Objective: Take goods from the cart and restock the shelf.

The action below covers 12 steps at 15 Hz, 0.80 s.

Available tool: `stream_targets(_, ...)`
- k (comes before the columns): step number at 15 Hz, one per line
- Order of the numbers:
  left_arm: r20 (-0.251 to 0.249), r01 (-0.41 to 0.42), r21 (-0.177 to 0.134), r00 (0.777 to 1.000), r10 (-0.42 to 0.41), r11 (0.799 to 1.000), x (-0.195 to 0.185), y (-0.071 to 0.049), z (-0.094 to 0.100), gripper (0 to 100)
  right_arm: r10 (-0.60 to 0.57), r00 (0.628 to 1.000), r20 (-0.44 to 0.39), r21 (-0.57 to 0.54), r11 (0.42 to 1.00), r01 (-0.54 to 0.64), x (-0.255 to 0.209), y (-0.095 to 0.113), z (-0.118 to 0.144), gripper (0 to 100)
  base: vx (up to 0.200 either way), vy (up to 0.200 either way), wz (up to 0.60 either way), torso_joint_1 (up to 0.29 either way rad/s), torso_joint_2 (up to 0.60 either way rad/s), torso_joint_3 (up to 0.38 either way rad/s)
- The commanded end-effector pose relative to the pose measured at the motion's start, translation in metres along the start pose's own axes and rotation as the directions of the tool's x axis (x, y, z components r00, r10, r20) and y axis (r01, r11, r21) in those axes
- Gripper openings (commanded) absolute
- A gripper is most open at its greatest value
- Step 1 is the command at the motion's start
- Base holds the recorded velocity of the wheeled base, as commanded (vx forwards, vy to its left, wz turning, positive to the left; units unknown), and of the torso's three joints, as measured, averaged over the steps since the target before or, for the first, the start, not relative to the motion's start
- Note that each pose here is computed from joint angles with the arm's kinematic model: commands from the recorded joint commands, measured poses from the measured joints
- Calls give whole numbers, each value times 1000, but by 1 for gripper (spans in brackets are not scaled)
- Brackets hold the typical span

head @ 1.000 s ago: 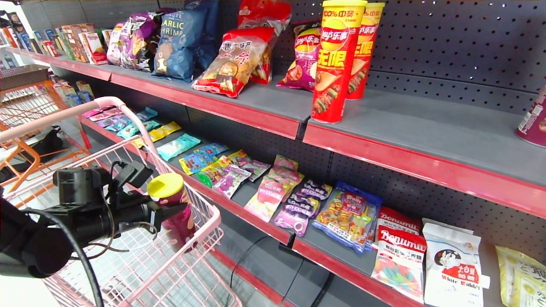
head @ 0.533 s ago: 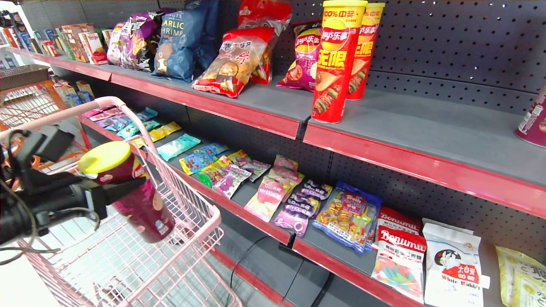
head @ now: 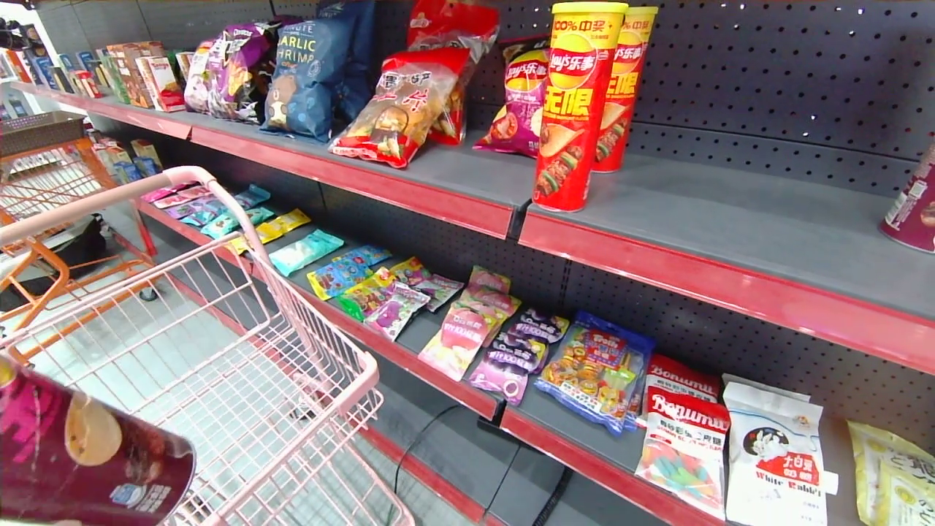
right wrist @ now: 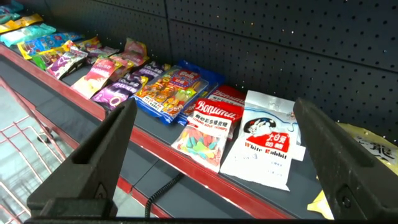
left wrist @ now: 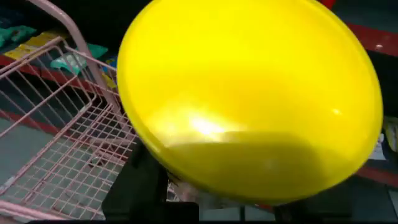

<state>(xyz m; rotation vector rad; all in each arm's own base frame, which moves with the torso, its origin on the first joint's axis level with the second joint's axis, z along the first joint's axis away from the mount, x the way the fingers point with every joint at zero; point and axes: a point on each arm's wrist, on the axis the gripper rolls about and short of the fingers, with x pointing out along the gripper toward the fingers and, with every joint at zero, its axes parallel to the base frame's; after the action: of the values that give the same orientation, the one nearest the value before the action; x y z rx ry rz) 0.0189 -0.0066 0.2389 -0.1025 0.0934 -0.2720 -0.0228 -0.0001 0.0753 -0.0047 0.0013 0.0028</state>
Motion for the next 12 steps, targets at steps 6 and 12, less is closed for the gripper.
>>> stream_targets(6,46,-131,4,990,130,991,-10,0,-30,0,-1,1000,0,0,1000,1,0,0,0,100,0,0,0,21,-63,-40)
stream_targets(12,38,-141,52,990,139,989,-6,2,-28,0,-1,1000,0,2,1000,1,0,0,0,100,0,0,0,167,-481,-311)
